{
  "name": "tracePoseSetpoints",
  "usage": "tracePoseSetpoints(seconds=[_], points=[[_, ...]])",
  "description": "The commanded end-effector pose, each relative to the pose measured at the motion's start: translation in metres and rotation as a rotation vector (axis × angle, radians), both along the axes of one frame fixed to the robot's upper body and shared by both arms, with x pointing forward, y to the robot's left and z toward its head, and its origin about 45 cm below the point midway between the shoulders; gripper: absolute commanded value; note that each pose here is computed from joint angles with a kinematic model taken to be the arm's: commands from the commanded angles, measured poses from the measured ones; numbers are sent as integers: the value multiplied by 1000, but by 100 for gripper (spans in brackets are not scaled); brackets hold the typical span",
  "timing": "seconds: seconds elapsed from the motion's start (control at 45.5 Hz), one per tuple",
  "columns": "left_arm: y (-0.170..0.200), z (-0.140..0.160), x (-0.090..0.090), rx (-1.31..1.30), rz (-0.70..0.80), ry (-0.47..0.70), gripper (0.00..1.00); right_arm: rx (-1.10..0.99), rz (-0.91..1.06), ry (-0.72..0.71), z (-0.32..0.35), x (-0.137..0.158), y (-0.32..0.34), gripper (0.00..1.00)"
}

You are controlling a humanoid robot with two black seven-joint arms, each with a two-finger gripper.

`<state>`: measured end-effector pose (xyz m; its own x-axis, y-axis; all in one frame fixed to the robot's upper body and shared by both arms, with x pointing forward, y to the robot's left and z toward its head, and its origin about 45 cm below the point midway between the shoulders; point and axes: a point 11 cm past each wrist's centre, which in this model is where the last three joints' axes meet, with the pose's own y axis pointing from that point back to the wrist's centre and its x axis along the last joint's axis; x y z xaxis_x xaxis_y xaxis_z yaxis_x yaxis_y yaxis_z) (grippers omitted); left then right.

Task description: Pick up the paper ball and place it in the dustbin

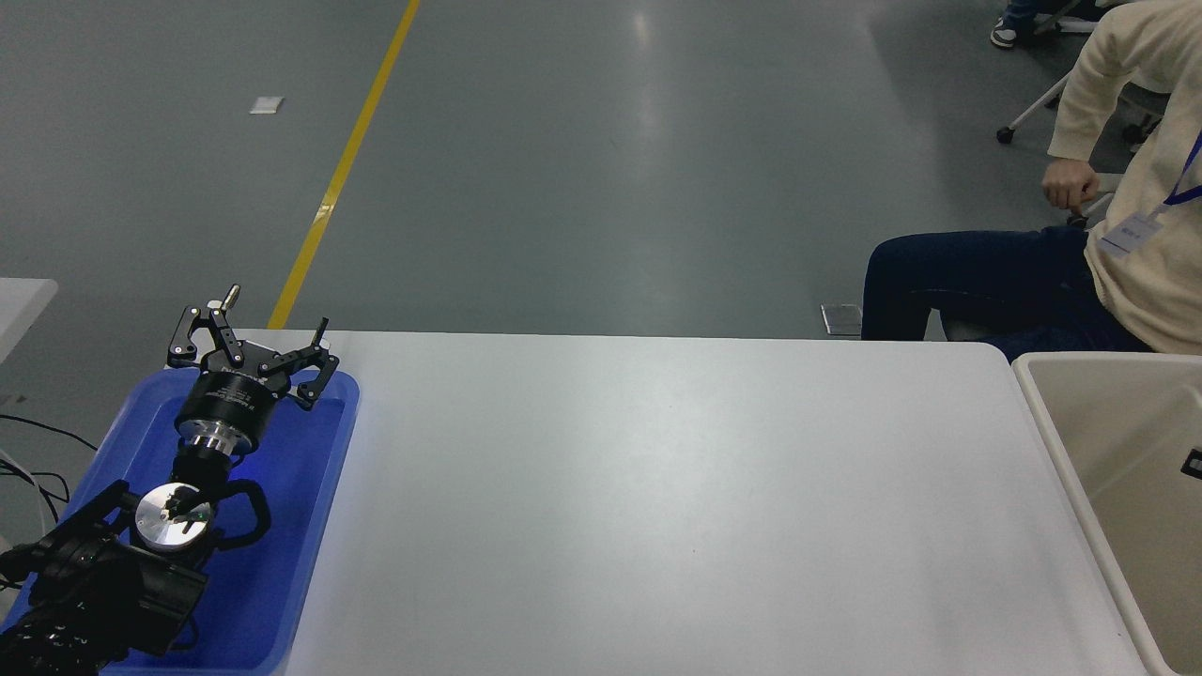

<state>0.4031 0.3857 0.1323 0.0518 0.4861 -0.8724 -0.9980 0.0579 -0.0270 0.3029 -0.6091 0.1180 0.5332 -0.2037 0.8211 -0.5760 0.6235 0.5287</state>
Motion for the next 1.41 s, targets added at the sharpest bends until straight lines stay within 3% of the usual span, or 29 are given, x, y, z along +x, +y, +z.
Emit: tracePoseSetpoints(seconds=[0.0,0.374,0.44,0.571,0.769,0.945,1.187,1.385], points=[[0,0,0,0,0,0,100,1,-29,-110,3,4,2,91],[0,0,0,0,0,0,100,69,-109,-172,-3,-5,-1,93],[0,0,0,0,0,0,100,101,-140,-205,-3,-5,0,98],[0,0,0,0,0,0,100,192,-235,-323,2,-1,-1,99],[0,0,0,0,0,0,100,427,-431,-558,13,3,-6,100],[0,0,0,0,0,1,100,701,-502,-777,42,30,7,100],[0,0,0,0,0,0,100,966,-445,-791,39,55,61,100],[0,0,0,0,0,1,100,1179,-459,-909,53,68,84,100]])
